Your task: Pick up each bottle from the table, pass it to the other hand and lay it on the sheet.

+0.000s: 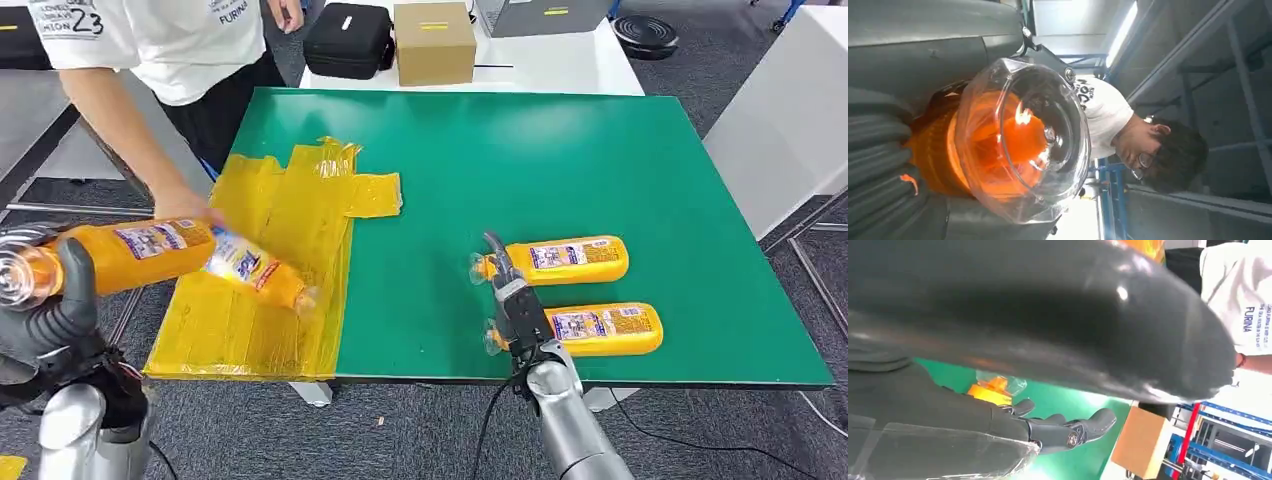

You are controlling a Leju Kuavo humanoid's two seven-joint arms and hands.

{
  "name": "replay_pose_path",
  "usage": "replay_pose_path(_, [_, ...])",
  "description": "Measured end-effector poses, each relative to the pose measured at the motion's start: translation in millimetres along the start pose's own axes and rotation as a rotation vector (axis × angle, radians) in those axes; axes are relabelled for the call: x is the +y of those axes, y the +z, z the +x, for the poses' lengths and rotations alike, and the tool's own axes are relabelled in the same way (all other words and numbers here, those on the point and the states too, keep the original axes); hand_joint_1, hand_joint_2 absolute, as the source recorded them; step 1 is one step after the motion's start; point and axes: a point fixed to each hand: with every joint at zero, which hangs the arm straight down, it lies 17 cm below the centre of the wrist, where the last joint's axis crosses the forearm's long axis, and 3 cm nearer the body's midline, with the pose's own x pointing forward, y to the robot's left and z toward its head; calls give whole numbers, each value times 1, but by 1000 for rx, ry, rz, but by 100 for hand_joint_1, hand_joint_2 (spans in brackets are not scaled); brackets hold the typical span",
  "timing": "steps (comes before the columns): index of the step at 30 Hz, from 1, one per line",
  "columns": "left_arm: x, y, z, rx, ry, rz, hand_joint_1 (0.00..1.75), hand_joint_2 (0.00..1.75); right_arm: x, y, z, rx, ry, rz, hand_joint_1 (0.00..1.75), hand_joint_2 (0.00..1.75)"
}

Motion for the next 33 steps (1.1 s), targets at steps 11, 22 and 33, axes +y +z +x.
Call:
replay_pose_path(11, [2,0,8,-28,-39,-20,175,175,-4,-9,8,-21,6,-3,0,0])
replay_pose_path(22, [2,0,9,-39,-88,-31,175,175,-5,-11,10,-26,9,-5,0,0])
replay_pose_path(33, [-39,24,-12,-166,-780,-197,175,175,-22,-15,28,-69,-56,-36,0,0])
